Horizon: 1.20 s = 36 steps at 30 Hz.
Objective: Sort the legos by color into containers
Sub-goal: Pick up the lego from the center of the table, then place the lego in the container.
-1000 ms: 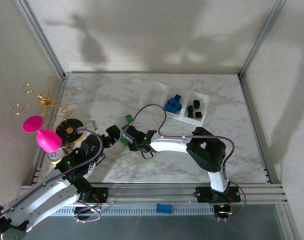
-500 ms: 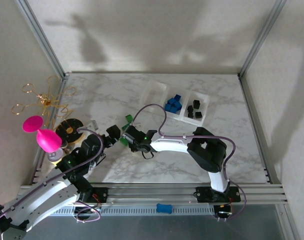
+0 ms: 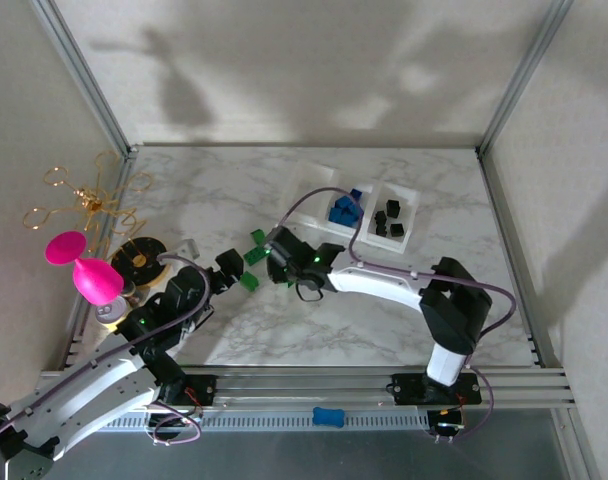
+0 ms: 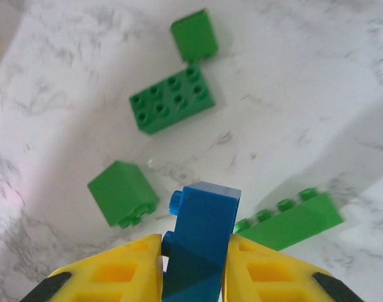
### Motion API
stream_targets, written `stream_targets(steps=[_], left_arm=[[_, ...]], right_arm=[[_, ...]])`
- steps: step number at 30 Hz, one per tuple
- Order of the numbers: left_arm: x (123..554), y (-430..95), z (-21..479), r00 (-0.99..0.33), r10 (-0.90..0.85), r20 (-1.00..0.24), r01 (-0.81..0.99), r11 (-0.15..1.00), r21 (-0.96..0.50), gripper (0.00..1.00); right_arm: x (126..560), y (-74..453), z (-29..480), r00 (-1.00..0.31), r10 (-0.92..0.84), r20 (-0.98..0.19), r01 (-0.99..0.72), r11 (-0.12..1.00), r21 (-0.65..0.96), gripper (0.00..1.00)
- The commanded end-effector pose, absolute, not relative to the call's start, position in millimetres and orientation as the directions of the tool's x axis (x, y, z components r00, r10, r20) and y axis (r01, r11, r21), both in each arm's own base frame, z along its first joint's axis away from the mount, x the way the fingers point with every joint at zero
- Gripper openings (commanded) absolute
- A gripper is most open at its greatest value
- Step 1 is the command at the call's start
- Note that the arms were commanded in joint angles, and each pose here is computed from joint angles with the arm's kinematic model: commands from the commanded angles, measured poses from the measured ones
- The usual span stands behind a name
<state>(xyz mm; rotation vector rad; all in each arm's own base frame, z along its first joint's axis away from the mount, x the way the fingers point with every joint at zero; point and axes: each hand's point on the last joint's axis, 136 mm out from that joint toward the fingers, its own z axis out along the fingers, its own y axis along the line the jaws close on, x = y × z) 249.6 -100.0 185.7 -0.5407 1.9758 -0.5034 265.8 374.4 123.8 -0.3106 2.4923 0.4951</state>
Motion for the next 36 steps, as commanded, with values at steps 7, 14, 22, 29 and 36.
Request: stream_targets(steps=[7, 14, 22, 29, 36], left_arm=[[265.2, -121.1, 202.6, -0.425, -0.560, -0.711, -0.096, 0.809, -0.580, 1.00], [279.8, -143.7, 200.1, -0.475, -0.521, -0.709, -0.062, 0.824, -0.564, 1.00], [294.0, -167.2, 194.8, -0.512, -0.491, -0.705, -0.013, 0.825, -0.565, 1.00], [302.3, -171.9, 191.7, -0.520, -0.483, -0.704, -0.021, 0.832, -0.555, 1.00], [304.3, -166.7, 178.3, -0.538, -0.481, -0.692, -0.079, 0.846, -0.527, 1.00]], right_arm=[[358.5, 289.1, 168.9, -0.742, 0.031, -0.670, -0.200, 0.943, 0.266, 0.28], [432.5, 228.0, 158.3, -0.716, 0.119, -0.688, -0.072, 0.967, 0.242, 0.27], [488.4, 217.0, 138.6, -0.712, 0.115, -0.693, -0.038, 0.979, 0.202, 0.30], [503.5, 218.5, 140.6, -0.703, 0.108, -0.703, -0.052, 0.978, 0.201, 0.41], [484.8, 220.7, 172.6, -0.674, 0.102, -0.731, -0.115, 0.964, 0.241, 0.46]])
